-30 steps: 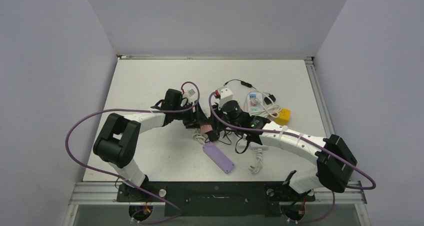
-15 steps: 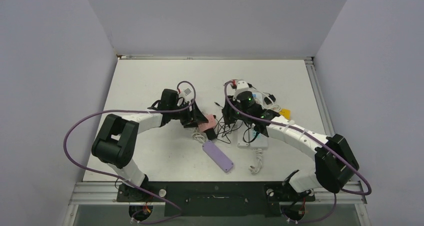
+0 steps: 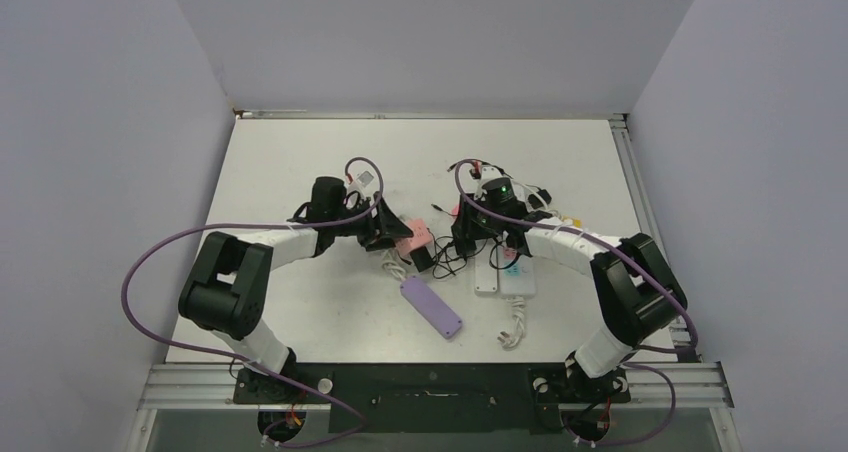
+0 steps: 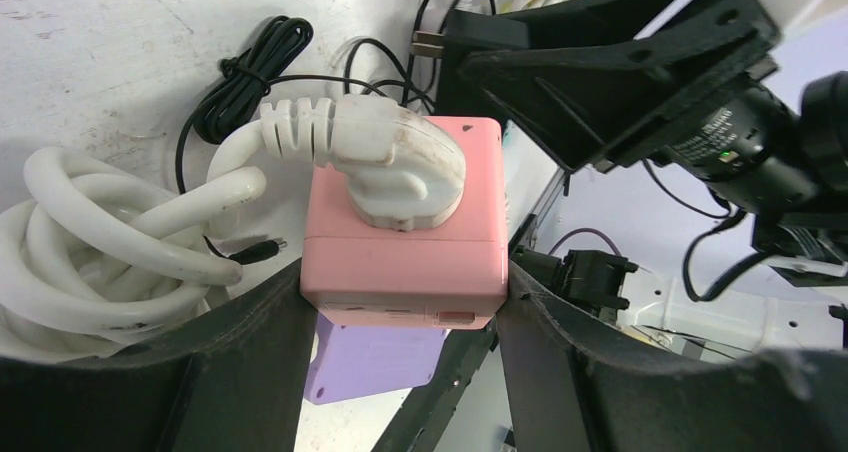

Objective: Pull the plug off the socket
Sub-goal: Remove the plug from the socket, then place the plug at the center of the board.

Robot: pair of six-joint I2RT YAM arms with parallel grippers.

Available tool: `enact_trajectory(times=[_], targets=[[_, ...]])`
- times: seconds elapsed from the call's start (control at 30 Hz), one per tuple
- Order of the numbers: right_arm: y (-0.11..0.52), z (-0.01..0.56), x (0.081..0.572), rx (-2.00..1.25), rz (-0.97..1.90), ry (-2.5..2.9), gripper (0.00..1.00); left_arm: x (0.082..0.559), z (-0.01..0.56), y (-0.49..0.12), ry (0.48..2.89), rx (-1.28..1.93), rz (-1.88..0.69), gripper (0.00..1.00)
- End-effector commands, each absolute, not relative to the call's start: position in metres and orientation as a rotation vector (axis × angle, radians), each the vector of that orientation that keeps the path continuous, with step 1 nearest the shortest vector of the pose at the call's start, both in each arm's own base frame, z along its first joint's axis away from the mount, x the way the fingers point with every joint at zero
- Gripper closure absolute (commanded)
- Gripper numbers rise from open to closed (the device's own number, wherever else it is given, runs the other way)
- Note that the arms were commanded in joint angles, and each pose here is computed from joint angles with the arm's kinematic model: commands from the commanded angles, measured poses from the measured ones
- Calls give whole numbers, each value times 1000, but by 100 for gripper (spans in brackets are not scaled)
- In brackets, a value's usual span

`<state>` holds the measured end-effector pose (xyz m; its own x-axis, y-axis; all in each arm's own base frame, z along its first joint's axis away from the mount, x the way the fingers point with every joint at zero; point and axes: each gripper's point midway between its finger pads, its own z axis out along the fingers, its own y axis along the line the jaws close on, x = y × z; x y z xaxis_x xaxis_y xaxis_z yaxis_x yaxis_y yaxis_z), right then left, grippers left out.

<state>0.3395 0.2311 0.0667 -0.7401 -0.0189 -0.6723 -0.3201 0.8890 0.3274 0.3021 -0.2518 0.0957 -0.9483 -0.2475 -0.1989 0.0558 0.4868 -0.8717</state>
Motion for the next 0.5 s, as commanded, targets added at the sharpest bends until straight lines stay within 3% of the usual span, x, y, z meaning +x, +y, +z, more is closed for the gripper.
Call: enact_trajectory(times=[0.0,0.27,0.47], targets=[[238,83,361,-265,604,2268,72,314,146,-256,2235,-35,-1535,100],[237,110,365,-293,618,2155,26,327,164,-240,2120,-115,-1579,100],[257,145,342,-389,784,1975,13,333,158,-229,2143,-156,-1511,100]])
